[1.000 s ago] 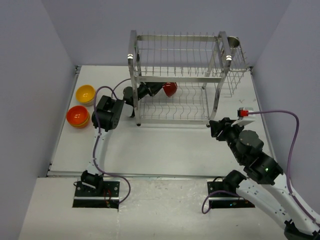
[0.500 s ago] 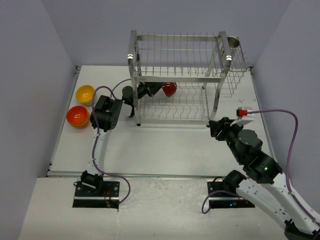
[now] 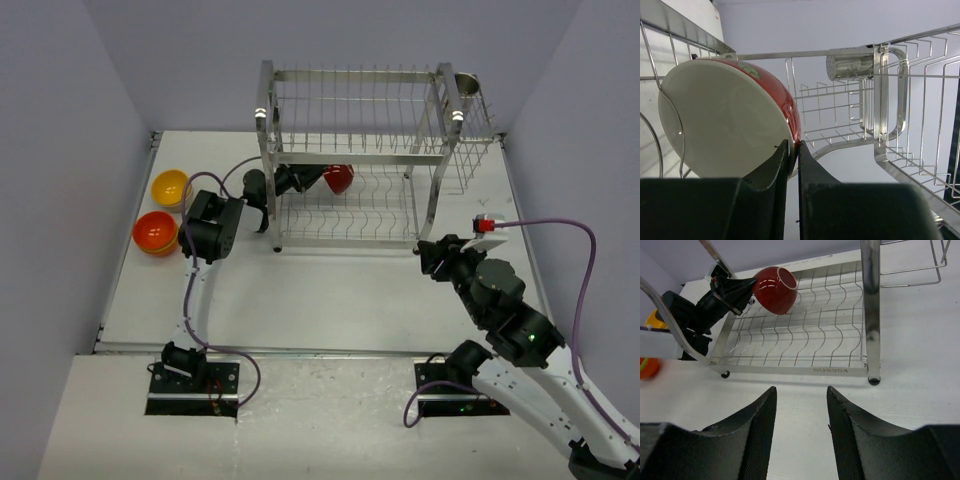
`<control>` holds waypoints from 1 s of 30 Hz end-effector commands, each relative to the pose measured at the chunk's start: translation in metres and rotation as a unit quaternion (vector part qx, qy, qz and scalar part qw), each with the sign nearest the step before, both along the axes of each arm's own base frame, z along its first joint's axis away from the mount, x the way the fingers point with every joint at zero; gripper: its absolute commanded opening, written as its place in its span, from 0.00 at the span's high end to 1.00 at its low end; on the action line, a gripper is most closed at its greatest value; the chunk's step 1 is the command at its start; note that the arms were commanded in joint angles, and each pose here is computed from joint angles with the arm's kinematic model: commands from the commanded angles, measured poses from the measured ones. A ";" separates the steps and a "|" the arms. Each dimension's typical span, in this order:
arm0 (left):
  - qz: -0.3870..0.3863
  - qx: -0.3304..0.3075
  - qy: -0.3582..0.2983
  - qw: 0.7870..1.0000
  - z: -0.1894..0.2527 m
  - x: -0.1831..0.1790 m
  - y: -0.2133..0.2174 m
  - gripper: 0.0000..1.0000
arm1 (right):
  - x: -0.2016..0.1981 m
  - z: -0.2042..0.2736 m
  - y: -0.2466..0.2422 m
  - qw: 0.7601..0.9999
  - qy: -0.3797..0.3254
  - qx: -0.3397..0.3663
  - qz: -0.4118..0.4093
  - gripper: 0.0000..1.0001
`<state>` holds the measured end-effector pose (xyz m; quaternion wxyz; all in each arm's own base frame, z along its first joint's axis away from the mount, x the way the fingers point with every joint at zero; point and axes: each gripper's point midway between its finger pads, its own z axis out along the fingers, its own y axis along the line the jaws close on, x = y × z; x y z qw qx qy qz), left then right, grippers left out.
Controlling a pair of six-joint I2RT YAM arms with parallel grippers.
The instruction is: Unload the bowls from the dish rack
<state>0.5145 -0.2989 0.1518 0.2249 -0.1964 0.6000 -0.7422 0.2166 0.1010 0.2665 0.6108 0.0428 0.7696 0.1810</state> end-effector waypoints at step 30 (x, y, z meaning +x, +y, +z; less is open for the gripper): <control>-0.045 -0.033 -0.353 0.934 0.121 -0.077 0.011 1.00 | 0.001 0.006 0.007 1.000 -0.010 0.013 0.012 0.54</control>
